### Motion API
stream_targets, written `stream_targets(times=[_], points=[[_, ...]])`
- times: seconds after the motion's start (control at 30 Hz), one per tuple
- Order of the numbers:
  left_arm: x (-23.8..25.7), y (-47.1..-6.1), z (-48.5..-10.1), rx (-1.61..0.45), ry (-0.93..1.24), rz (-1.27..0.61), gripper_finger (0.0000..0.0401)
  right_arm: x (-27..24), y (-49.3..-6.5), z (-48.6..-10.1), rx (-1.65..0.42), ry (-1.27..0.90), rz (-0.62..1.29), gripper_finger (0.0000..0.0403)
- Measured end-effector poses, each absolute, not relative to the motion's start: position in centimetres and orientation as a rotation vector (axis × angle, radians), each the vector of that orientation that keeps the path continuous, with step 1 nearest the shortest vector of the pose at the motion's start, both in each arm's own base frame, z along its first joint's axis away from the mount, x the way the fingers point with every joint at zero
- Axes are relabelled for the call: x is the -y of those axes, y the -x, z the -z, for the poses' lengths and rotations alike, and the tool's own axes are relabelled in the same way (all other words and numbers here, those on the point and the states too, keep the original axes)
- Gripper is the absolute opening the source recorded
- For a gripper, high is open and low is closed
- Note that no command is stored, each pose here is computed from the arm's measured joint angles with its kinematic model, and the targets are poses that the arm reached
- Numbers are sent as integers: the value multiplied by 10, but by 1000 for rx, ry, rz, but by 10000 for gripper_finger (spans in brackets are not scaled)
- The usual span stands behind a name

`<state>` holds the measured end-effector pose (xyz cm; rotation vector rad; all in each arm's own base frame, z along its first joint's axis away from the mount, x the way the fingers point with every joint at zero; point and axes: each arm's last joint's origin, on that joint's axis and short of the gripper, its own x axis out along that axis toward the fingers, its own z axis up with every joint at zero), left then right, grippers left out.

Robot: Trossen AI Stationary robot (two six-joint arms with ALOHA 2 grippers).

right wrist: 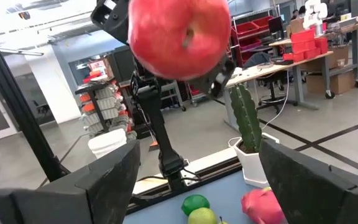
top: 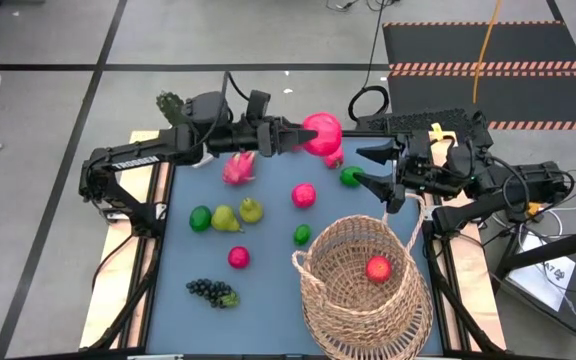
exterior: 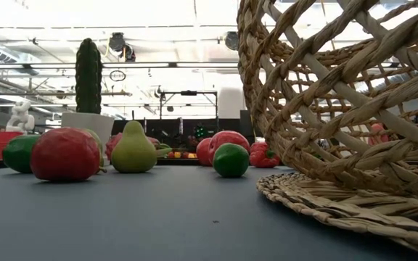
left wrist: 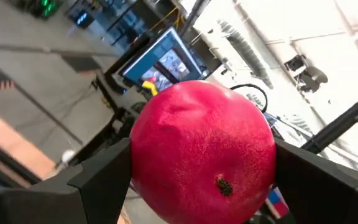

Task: Build produce basket
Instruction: Put the red apple into the brown basket

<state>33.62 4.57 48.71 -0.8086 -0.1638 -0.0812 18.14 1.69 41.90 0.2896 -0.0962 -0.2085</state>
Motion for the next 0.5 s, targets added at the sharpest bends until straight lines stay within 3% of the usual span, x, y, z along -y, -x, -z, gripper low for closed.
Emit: stream_targets(times=[0.5], points=[[-46,-336,-487,180,175,24,349,-17,-181,-419,96,-292,208,322]])
